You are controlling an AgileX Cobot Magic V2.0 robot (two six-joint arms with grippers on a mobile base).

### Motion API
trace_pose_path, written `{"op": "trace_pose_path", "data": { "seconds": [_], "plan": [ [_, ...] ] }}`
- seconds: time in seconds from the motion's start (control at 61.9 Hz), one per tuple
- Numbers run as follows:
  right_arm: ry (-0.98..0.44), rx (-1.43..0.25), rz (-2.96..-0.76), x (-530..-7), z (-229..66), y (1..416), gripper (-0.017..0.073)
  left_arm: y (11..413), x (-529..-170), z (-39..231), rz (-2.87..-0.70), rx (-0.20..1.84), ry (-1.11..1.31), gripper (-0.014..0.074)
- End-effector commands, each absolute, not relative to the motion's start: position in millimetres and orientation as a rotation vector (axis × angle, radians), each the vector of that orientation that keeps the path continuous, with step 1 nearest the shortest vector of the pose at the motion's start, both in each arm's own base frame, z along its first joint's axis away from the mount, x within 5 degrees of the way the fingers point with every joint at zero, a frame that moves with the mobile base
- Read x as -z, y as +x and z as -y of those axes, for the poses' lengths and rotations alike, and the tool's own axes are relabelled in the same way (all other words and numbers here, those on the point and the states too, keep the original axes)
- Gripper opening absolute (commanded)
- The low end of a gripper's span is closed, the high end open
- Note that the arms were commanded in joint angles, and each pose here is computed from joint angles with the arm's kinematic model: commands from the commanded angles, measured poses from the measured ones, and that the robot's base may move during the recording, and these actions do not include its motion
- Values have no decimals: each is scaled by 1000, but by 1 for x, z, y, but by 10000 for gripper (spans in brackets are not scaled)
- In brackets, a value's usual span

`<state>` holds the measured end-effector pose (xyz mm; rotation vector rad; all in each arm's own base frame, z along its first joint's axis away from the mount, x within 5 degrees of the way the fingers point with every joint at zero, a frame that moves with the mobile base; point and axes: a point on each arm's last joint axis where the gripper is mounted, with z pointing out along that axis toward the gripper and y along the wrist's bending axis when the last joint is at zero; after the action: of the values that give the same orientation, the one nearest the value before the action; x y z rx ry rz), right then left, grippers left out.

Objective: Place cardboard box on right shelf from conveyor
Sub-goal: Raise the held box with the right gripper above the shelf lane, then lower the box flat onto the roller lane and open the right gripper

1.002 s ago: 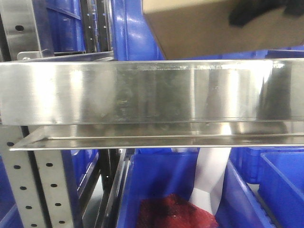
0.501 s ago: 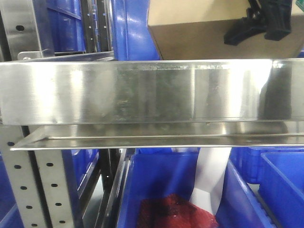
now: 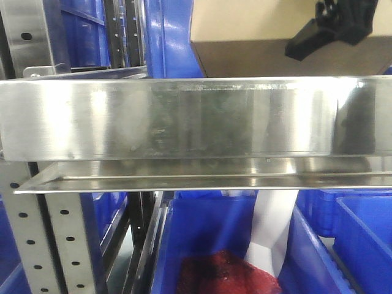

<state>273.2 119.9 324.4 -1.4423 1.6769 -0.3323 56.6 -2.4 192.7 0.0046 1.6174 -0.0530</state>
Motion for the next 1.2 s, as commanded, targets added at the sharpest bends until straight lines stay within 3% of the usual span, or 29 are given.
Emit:
{"op": "trace_pose_path", "data": {
  "seconds": [0.0,0.113,0.339,0.42,0.55,0.663,0.857,1.18],
  "plan": [
    [-1250,255,-1651,-357,-118,264,627,56,-198,2,-1524,52,-7,-116],
    [-1102,153,-1724,-363,-115,255,624,56,-198,2,-1524,52,-7,-116],
    [-584,-125,-1775,-375,-98,226,611,56,-198,2,-1524,52,-7,-116],
    [-407,-240,-1761,-373,-90,209,547,56,-198,2,-1524,52,-7,-115],
    [-242,-374,-1696,-372,-77,180,384,56,-198,2,-1524,52,-7,-116],
    [-142,-473,-1666,-365,-68,158,232,56,-198,2,-1524,52,-7,-116],
    [-124,-504,-1567,-360,-51,119,76,56,-198,2,-1524,52,-7,-116],
    [-120,-517,-1466,-360,-38,89,69,56,-198,2,-1524,52,-7,-115]
  ]
}}
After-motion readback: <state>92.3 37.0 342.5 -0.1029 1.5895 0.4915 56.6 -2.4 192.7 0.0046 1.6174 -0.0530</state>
